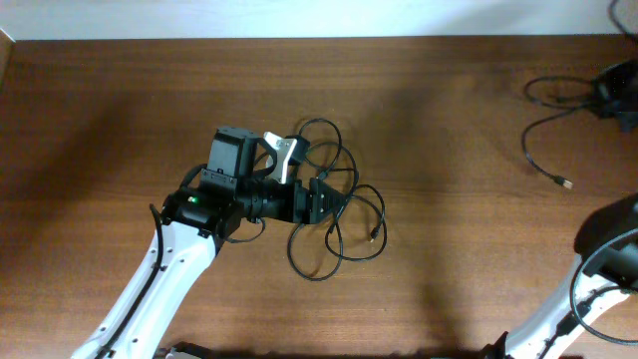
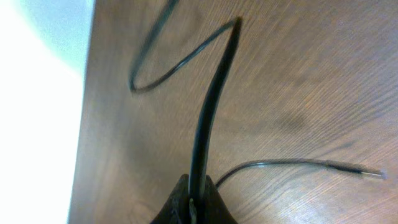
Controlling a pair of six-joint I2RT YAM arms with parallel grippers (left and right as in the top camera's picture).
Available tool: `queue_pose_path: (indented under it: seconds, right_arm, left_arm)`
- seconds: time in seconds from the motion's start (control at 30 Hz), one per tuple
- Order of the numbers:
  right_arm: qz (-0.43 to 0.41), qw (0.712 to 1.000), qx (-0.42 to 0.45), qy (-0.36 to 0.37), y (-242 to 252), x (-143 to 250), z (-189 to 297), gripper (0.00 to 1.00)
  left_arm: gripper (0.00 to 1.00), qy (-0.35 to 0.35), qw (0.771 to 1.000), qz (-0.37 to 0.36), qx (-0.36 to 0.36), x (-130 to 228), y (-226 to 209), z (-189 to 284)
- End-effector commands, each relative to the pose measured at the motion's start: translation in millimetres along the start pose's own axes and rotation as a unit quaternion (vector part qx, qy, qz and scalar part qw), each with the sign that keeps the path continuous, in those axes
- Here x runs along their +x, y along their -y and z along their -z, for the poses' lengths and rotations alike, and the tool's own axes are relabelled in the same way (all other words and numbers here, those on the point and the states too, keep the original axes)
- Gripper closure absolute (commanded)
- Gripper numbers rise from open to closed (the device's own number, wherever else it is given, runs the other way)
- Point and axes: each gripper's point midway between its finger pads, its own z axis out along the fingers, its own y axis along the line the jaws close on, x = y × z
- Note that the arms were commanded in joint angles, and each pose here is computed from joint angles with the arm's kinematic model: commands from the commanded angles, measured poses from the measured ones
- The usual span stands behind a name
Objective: Untangle cables
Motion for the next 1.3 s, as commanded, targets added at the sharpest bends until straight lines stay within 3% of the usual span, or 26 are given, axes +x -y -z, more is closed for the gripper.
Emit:
queue_pose_path:
  seconds: [0.0,0.27,0.33,0.43,0.47,0.5,0.53,0.57,0.67,0.77,0.93,1.03,1.1,1.17,1.27]
  right_arm:
    - [-0.028,0.997,-0.058,0.031,11.1,-28.4,54.7,0.96]
    - [-0.005,0.985,-0.048,0.166,153.8,-117.8,148.5,0.96]
    - [-0.041,0.981,-0.04,0.187,192.5,-125.7,169.0,0.93]
    - [-0.024,0.982,-0.028,0.183,210.0,-121.3,175.1,0.92]
    - [-0.019,0.983,-0.028,0.182,209.5,-120.5,174.9,0.63]
    - [-0.018,0.983,-0.033,0.18,207.8,-119.9,174.7,0.41]
    - [-0.002,0.983,-0.061,0.176,197.5,-118.2,175.0,0.35]
    - [0.033,0.977,-0.126,0.166,171.4,-113.6,177.2,0.35]
    - [0.1,0.965,-0.196,0.146,123.6,-98.4,175.0,0.35]
    - [0.207,0.944,-0.228,0.114,50.4,-62.6,160.5,0.35]
    - [0.398,0.874,-0.268,0.077,-79.6,56.6,167.8,0.36]
    - [0.458,0.86,-0.189,0.122,-83.4,104.4,202.5,0.36]
    - [0.497,0.837,-0.182,0.138,-84.5,147.0,231.6,0.36]
    - [0.538,0.81,-0.203,0.12,-88.5,211.8,254.2,0.36]
    - [0.587,0.785,-0.176,0.093,-77.1,268.2,259.2,0.36]
  left_arm:
    - [0.11,0.001,1.0,-0.003,0.004,-0.9,2.1,0.8]
    - [0.12,0.0,1.0,-0.002,0.004,-0.7,2.1,0.8]
    - [0.12,0.001,1.0,-0.002,0.004,-0.8,2.1,0.8]
    - [0.12,0.001,1.0,-0.002,0.004,-0.8,2.1,0.8]
    - [0.12,0.001,1.0,-0.002,0.004,-0.8,2.1,0.8]
    - [0.12,0.001,1.0,-0.002,0.004,-0.8,2.1,0.8]
    - [0.12,0.001,1.0,-0.002,0.004,-0.8,2.1,0.8]
    - [0.11,0.001,1.0,-0.003,0.004,-0.9,2.0,0.8]
    - [0.11,0.001,1.0,-0.003,0.004,-1.0,2.1,0.8]
    - [0.14,0.013,1.0,-0.011,-0.003,-6.8,0.1,0.9]
    - [0.16,0.114,0.993,-0.035,-0.013,-58.8,-10.7,29.1]
    - [0.16,0.154,0.988,-0.025,-0.021,-71.9,-21.1,59.3]
    - [0.16,0.18,0.983,-0.029,-0.029,-77.5,-21.2,77.5]
    - [0.16,0.198,0.979,-0.038,-0.028,-76.5,-11.1,93.4]
    - [0.14,0.22,0.973,-0.065,-0.024,-68.1,14.7,114.4]
